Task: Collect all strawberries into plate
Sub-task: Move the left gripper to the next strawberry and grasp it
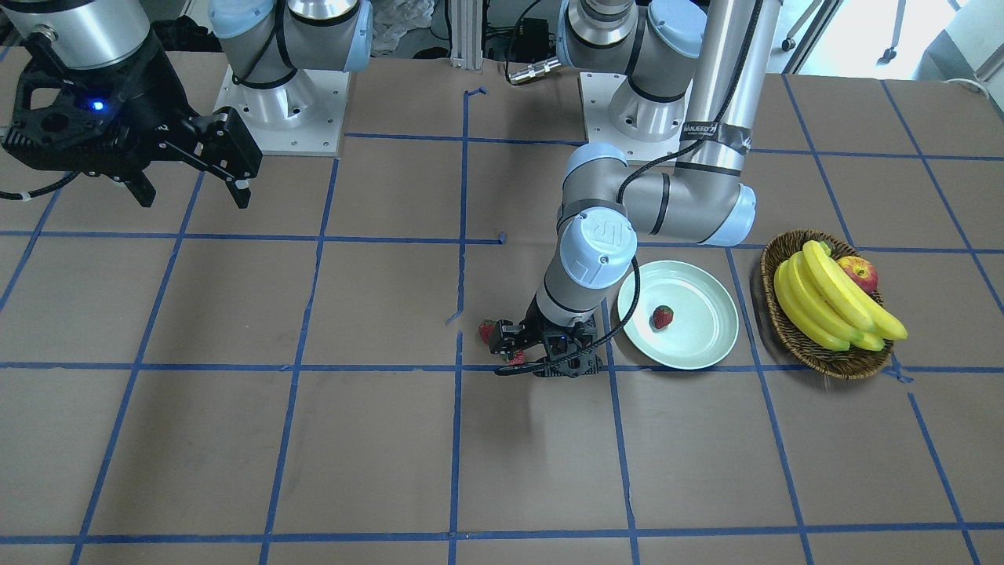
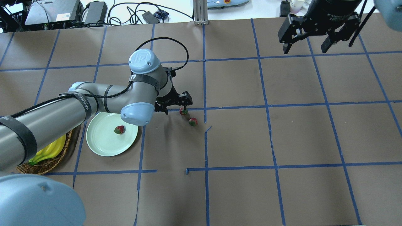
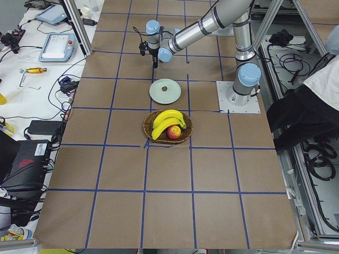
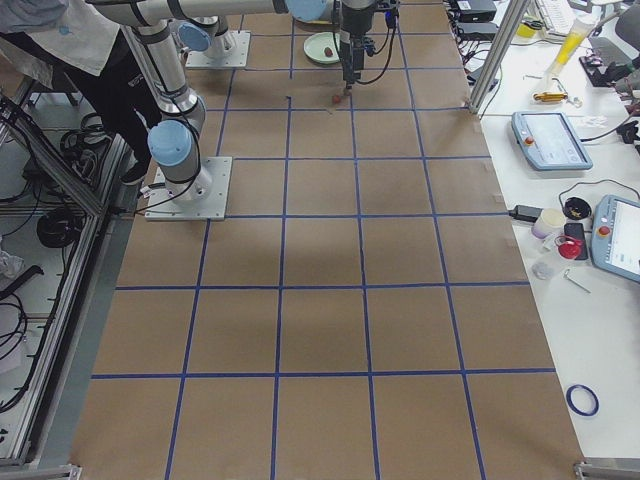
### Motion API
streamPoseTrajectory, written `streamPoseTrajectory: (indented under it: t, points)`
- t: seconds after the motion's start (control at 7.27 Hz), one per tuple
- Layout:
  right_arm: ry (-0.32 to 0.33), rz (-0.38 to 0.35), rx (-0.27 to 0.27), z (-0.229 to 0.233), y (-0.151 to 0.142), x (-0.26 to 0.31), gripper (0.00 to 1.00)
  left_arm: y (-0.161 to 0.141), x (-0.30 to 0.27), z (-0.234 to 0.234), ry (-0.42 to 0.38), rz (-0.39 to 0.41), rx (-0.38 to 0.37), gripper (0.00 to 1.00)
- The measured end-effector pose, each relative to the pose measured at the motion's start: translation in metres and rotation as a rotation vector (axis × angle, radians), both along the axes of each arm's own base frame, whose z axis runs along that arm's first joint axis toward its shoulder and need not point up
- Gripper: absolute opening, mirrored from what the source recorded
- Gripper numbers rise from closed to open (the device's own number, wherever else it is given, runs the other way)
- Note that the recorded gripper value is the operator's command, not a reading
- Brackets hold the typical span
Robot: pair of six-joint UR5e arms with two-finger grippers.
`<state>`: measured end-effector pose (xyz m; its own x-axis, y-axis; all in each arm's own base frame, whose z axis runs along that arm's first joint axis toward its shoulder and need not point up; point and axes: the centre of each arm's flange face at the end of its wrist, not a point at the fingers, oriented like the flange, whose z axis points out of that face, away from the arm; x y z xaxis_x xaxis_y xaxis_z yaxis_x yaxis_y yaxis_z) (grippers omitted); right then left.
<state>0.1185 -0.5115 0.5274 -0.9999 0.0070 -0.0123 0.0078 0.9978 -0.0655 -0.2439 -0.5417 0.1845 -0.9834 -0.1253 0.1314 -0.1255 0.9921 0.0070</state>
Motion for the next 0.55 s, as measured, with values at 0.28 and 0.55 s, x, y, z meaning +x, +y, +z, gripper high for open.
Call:
streamPoseTrajectory:
  t: [0.28, 0.55]
  points:
    - [0.000, 0.000, 0.000, 0.000, 0.000, 0.000, 1.00, -0.009, -0.011, -0.001, 0.003, 0.013, -0.006, 0.77]
    - [0.000, 0.000, 0.000, 0.000, 0.000, 0.000, 1.00, -0.010, -0.023, -0.007, 0.002, 0.017, 0.002, 0.31]
